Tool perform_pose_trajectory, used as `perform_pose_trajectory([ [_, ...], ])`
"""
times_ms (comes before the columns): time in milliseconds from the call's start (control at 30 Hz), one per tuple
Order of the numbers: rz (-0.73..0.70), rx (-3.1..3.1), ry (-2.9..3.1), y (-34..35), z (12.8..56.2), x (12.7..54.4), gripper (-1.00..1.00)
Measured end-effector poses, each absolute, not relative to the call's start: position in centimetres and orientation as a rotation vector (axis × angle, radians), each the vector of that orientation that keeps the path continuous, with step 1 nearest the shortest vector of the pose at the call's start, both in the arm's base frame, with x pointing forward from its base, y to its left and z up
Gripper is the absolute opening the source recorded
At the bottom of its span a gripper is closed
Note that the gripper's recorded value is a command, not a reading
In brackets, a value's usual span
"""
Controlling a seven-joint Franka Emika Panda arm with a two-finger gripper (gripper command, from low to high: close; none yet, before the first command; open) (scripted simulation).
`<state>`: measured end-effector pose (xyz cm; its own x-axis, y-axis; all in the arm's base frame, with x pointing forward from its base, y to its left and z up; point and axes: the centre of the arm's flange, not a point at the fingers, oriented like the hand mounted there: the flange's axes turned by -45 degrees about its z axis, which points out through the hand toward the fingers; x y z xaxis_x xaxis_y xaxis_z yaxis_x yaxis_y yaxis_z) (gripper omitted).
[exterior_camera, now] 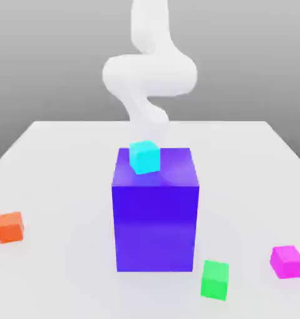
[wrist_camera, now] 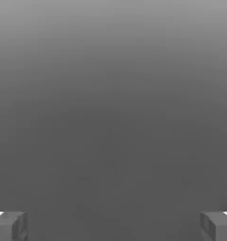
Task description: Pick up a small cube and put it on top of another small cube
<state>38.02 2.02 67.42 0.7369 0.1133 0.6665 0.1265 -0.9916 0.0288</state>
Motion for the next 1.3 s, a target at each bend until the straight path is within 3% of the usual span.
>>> perform_pose_trajectory([
  [200,-0.858,-2.886,-0.741,8.8,57.3,44.0,0.00],
  [400,-0.609,-2.762,-1.251,16.4,46.3,46.1,0.00],
  [667,-0.276,-2.430,-1.915,26.5,31.1,42.5,0.00],
  [867,-0.034,-2.140,-2.295,29.2,20.3,38.1,0.00],
  [1033,-0.001,-2.092,-2.345,29.6,13.7,37.4,0.00],
  [1067,-0.001,-2.091,-2.345,29.5,12.9,37.4,-1.00],
  [1300,0.002,-2.090,-2.346,29.5,13.1,37.3,-1.00],
])
